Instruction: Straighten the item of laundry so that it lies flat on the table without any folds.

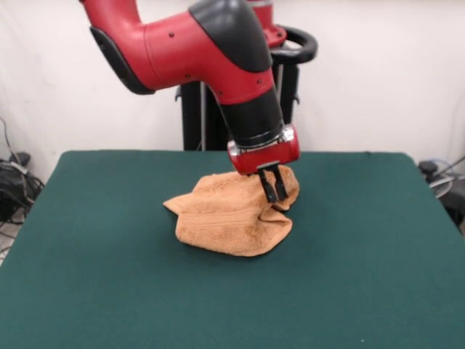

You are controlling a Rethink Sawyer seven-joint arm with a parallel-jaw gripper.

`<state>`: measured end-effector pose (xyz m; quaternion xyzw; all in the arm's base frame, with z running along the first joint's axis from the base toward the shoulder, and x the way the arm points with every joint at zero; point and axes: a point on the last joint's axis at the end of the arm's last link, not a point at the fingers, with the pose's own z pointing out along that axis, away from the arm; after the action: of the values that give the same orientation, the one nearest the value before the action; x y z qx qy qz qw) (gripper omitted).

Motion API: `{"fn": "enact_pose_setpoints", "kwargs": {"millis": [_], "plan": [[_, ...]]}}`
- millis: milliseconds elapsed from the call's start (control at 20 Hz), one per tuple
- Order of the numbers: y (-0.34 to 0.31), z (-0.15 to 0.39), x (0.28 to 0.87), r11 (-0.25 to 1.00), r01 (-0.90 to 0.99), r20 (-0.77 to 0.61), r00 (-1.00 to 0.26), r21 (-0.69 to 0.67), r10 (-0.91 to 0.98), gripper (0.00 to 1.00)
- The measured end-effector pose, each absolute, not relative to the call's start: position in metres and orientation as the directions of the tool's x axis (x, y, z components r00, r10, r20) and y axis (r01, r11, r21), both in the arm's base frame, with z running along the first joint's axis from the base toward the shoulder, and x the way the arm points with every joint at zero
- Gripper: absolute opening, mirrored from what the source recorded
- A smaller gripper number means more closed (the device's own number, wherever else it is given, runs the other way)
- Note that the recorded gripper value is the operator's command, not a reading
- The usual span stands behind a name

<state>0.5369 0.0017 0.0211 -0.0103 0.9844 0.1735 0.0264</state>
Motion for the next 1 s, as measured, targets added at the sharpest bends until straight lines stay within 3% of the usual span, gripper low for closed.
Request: {"fn": "enact_pose_setpoints", "kwargs": {"millis": [1000], "plan": [[0.034,-0.010,0.484,0.900,0.013,0.075,-0.997,0.435,-0.022,0.00]]}}
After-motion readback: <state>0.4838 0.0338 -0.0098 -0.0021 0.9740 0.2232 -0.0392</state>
